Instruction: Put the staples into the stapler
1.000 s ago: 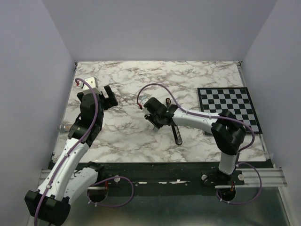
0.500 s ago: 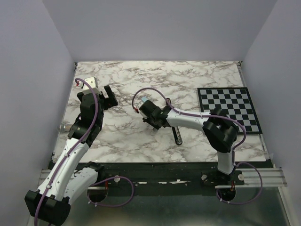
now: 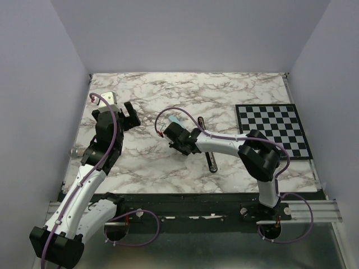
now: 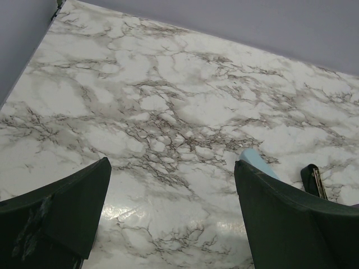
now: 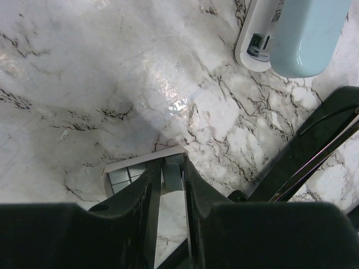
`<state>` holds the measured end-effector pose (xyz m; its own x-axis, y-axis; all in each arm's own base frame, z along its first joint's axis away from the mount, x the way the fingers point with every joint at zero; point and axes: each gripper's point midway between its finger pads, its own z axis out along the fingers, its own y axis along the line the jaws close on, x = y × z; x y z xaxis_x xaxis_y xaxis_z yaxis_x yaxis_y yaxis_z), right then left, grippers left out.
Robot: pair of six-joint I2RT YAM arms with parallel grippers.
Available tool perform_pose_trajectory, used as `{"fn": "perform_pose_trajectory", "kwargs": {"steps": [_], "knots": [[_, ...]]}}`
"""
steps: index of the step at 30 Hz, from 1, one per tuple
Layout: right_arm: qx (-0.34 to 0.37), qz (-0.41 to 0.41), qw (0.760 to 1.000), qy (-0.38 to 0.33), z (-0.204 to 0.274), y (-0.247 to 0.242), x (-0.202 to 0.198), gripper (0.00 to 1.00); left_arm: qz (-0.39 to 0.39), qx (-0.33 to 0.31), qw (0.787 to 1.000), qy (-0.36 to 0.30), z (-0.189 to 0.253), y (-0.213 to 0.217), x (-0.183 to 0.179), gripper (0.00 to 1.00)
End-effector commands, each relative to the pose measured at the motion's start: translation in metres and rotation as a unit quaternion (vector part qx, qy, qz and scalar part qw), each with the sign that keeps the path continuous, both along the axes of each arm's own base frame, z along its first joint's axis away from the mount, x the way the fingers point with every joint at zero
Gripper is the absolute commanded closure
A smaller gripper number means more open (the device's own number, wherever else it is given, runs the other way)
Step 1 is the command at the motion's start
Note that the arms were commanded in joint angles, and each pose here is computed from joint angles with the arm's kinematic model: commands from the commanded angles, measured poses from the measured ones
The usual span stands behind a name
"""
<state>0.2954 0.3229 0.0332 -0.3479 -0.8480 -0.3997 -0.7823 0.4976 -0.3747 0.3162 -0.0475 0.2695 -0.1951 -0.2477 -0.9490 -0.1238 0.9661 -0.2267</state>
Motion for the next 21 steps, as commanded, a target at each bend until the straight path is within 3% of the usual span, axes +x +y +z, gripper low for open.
{"fn": "perform_pose_trajectory", "kwargs": {"steps": [1, 7, 12, 14, 21], "knots": [[-0.029, 0.002, 1.0, 0.006, -0.009, -0.005, -0.003, 0.7, -0.006, -0.01, 1.0, -0.008, 0.004, -0.002, 0.002, 0.01], [-0.036, 0.001, 0.999, 0.01, -0.01, -0.009, -0.006, 0.69, -0.008, -0.01, 1.0, -0.006, 0.003, -0.003, 0.002, 0.01], [-0.038, -0.001, 0.999, 0.006, -0.008, -0.009, -0.005, 0.76, -0.008, -0.011, 1.0, -0.007, 0.003, -0.003, 0.002, 0.01], [-0.029, -0.004, 1.0, 0.004, -0.003, -0.008, -0.004, 0.83, -0.009, -0.011, 1.0, -0.008, 0.004, -0.003, 0.002, 0.01], [0.025, -0.01, 1.0, 0.004, 0.024, 0.003, -0.007, 0.83, -0.006, -0.011, 1.0, -0.011, 0.006, -0.002, 0.001, 0.01]]}}
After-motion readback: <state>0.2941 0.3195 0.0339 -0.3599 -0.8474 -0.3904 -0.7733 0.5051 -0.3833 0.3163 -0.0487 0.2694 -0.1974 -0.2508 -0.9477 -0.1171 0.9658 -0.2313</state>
